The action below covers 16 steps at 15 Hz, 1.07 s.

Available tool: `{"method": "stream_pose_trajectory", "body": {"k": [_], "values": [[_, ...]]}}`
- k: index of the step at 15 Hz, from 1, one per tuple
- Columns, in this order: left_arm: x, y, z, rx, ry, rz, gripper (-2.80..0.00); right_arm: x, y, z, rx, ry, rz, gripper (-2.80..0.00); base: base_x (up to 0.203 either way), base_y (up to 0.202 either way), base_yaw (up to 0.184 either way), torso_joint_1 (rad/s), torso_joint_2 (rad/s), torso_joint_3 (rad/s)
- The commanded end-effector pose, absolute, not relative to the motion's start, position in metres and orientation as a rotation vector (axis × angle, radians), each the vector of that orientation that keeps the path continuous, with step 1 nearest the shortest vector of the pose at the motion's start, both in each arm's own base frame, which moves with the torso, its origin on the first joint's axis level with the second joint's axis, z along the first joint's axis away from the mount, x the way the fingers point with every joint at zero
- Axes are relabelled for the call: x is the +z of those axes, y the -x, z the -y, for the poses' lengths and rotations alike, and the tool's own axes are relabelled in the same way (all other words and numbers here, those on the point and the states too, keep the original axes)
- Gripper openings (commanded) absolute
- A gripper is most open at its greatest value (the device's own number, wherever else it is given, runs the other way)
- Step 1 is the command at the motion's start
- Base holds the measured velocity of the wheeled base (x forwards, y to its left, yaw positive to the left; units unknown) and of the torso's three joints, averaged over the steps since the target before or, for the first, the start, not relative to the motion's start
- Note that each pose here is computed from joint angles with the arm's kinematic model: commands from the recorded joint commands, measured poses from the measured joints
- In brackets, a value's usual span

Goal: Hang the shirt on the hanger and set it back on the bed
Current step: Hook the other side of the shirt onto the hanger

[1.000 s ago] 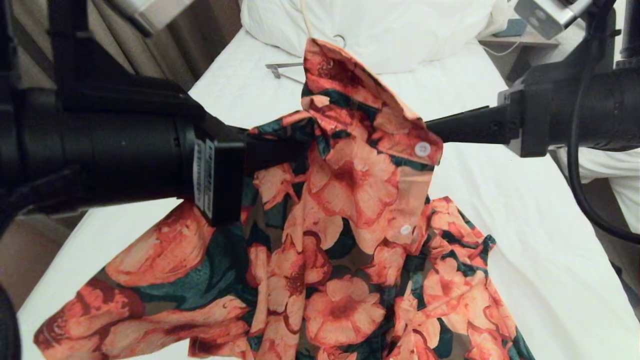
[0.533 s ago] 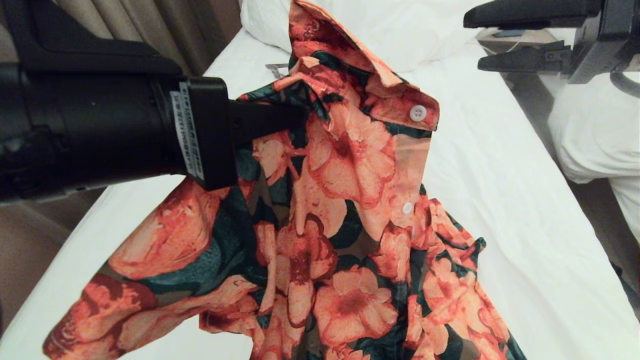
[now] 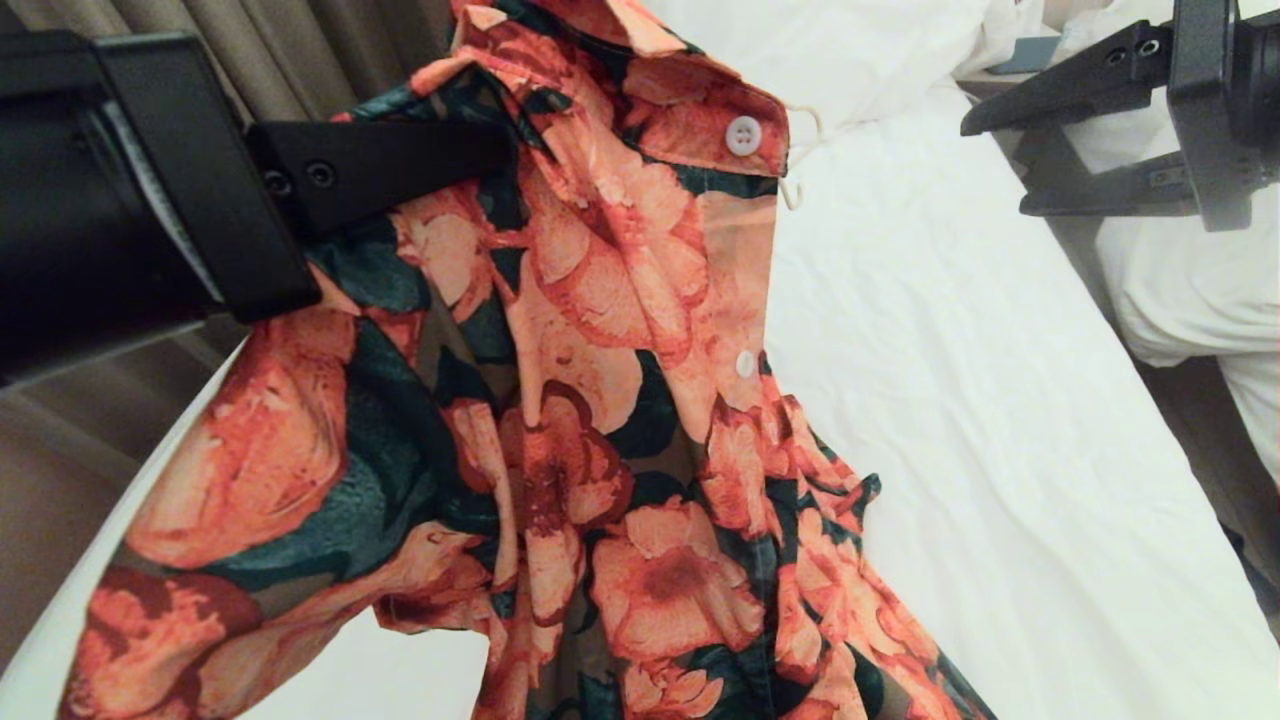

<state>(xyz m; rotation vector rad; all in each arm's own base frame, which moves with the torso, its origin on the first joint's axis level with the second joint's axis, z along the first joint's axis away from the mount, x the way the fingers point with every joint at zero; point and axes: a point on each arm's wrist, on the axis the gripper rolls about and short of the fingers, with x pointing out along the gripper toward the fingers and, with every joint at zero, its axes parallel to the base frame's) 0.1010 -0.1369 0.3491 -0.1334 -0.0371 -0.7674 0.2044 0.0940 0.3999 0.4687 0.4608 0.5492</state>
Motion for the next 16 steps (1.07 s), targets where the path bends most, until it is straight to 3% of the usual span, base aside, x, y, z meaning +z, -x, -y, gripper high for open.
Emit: {"method": "stream_pose_trajectory", "body": {"k": [1,8,14,15,16], "values": [[0.350,-0.098,0.133,-0.768,0.160,0.045,-2.80,0.394,-0.210,-0.097,0.538,-0.468,-0.491,-2.80,0.000,0.000,0.000,0.000,0.00,0.000],[0.346,-0.100,0.135,-0.763,0.158,0.040,-2.80,0.336,-0.253,-0.132,0.504,-0.423,-0.753,-2.80,0.000,0.000,0.000,0.000,0.00,0.000],[0.342,-0.106,0.136,-0.738,0.148,0.024,-2.80,0.310,-0.279,-0.163,0.519,-0.446,-0.823,-2.80,0.000,0.000,0.000,0.000,0.00,0.000],[0.342,-0.106,0.136,-0.736,0.147,0.024,-2.80,0.307,-0.279,-0.167,0.525,-0.440,-0.835,0.00,0.000,0.000,0.000,0.000,0.00,0.000],[0.342,-0.106,0.136,-0.737,0.147,0.025,-2.80,0.302,-0.280,-0.175,0.534,-0.432,-0.850,0.00,0.000,0.000,0.000,0.000,0.00,0.000]]}}
